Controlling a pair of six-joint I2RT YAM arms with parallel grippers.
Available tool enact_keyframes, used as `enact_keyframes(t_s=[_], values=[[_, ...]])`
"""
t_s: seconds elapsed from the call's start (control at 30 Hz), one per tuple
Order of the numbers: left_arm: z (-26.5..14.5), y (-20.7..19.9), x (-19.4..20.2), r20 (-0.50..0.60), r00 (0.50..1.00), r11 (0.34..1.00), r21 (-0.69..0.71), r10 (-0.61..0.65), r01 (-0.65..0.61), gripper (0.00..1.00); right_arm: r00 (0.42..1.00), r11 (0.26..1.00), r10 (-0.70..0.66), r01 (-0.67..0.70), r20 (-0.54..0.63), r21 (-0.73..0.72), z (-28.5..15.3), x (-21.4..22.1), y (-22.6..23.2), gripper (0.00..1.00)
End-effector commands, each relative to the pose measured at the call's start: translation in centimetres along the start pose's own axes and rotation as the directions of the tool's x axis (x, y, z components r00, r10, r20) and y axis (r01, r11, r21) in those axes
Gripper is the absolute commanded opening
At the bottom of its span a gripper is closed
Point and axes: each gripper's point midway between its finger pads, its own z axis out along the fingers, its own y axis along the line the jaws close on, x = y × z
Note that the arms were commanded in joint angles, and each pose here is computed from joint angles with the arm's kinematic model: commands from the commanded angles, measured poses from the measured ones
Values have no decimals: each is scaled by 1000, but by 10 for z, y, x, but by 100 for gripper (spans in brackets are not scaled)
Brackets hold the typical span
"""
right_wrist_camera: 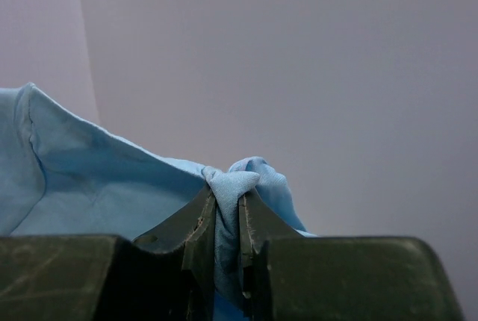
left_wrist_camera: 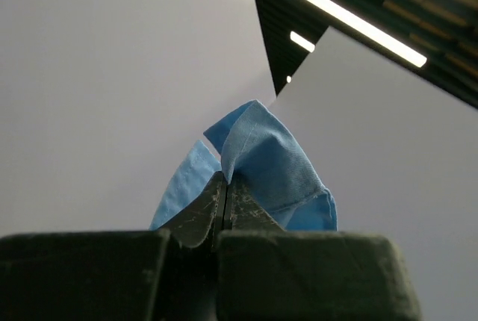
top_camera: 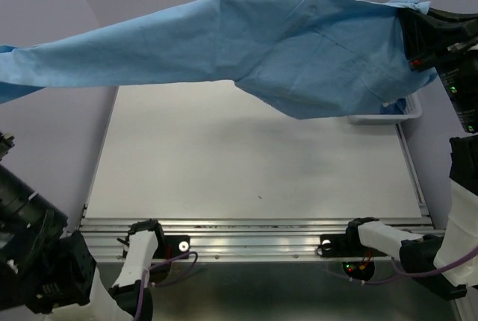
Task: Fold and stack the long sleeve shirts
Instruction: Flatten the shirt out
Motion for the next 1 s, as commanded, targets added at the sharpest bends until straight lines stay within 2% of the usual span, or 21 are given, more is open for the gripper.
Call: enact_keyframes(t_s=[0.0, 0.1, 0.17, 0.3, 0.37, 0.4, 0.5, 0.53, 0.63, 0.67, 0.7, 0.77, 0.8, 0.83, 0.87, 0.9, 0.93, 0.97], values=[[-11, -2, -61, 125, 991, 998, -40, 48, -43, 0, 994, 992, 12, 2, 107, -127, -31, -59, 32, 14], [-8, -8, -82, 152, 988, 999, -27, 20, -16, 0, 988, 978, 57, -25, 147, -205, -50, -82, 51, 13], [-4, -8, -82, 140, 990, 1000, -22, 2, 1, 0, 987, 975, 73, -40, 146, -219, -53, -82, 54, 13], [11, -7, -56, 81, 996, 1000, -8, -30, 30, 0, 988, 974, 150, -140, 45, -180, -33, -42, 44, 13], [23, -6, -16, -1, 1000, 1000, -12, -12, 12, 0, 980, 972, 200, -200, -15, -127, -19, -15, 35, 14], [28, -2, 13, -49, 999, 999, -32, 15, -16, 0, 969, 968, 230, -238, -85, -86, -9, 18, 28, 15], [41, 8, 82, -151, 986, 993, -76, 74, -86, 0, 927, 946, 324, -321, -189, 47, 5, 80, 10, 15], [45, 17, 135, -232, 965, 985, -92, 120, -144, 0, 885, 925, 379, -364, -269, 106, 9, 128, 6, 16], [42, 56, 233, -375, 904, 950, -150, 203, -275, 0, 832, 899, 439, -410, -339, 156, 27, 195, 1, 16], [41, 74, 280, -442, 875, 937, -178, 198, -302, 0, 793, 883, 470, -420, -386, 211, 27, 233, -3, 17], [32, 94, 325, -531, 822, 933, -149, 203, -327, 0, 769, 874, 485, -405, -416, 268, 33, 267, -12, 19], [30, 143, 384, -619, 762, 906, -190, 188, -378, 0, 751, 876, 481, -387, -452, 288, 38, 312, -17, 23], [28, 154, 406, -635, 753, 905, -198, 174, -376, 9, 743, 882, 471, -381, -475, 279, 39, 344, -18, 27], [20, 173, 428, -672, 717, 885, -203, 185, -419, 25, 684, 883, 470, -366, -558, 295, 40, 397, -18, 30], [12, 195, 465, -725, 661, 858, -200, 196, -473, 58, 681, 898, 439, -341, -587, 276, 50, 412, -21, 43], [8, 205, 483, -757, 621, 845, -186, 202, -502, 97, 622, 901, 434, -308, -651, 307, 47, 441, -25, 61], [10, 208, 514, -802, 562, 844, -149, 202, -515, 99, 524, 901, 433, -252, -733, 353, 42, 499, -33, 66], [0, 215, 526, -850, 490, 823, -132, 192, -552, 99, 442, 908, 419, -182, -793, 378, 28, 520, -40, 73]])
